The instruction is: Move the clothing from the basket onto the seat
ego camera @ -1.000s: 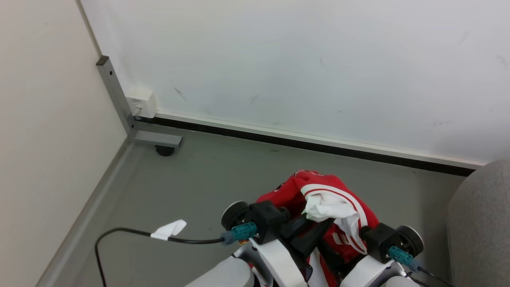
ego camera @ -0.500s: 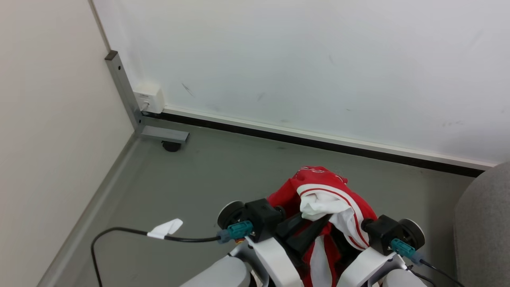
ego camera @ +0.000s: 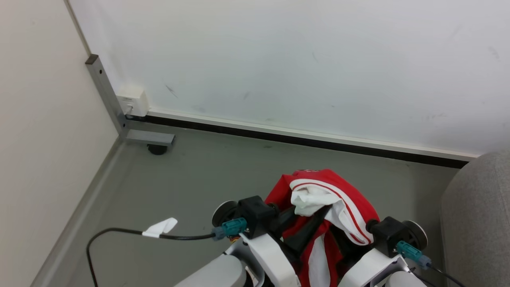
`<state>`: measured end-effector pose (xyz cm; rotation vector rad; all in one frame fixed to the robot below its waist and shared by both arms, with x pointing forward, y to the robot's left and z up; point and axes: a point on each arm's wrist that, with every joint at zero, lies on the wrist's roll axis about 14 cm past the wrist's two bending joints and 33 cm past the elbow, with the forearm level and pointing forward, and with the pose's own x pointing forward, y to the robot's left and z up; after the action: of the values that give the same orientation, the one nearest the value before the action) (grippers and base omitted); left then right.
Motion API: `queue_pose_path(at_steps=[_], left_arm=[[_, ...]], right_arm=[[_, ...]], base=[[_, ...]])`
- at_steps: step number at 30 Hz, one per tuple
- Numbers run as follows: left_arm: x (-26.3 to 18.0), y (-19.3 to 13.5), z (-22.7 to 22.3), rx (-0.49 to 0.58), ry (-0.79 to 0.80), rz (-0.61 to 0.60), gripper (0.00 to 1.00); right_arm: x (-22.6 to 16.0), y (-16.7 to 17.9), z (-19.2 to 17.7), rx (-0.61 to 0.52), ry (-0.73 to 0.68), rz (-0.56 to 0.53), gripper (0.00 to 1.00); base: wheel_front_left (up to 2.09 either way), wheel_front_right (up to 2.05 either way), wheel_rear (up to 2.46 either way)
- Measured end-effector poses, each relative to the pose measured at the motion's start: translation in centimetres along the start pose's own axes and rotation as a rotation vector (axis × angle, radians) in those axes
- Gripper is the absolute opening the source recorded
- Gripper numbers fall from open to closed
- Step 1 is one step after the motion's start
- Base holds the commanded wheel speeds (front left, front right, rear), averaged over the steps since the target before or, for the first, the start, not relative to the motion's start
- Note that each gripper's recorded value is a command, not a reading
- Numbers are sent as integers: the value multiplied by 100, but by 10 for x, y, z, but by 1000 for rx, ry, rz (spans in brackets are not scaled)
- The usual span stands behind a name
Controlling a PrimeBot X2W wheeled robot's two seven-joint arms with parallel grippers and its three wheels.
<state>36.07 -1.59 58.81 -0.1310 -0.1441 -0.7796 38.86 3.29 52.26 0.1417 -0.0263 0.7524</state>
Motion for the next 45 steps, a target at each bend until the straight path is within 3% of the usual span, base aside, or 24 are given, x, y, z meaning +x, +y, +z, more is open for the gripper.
queue_pose_path(at_steps=[1, 19, 31, 45], left_arm=[[1, 0, -1, -2, 2, -2, 100], [11, -13, -17, -31, 23, -53, 100], [35, -50, -30, -43, 32, -200, 100], [65, -109, -42, -63, 32, -413, 100]], right_arm=[[-1, -3, 2, 1, -6, -10, 0], [-46, -80, 27, -23, -79, -250, 0], [-118, -137, 52, -111, -131, -481, 0], [-207, -169, 78, -200, -179, -723, 0]], base=[[0, 0, 0], [0, 0, 0], [0, 0, 0], [0, 0, 0]])
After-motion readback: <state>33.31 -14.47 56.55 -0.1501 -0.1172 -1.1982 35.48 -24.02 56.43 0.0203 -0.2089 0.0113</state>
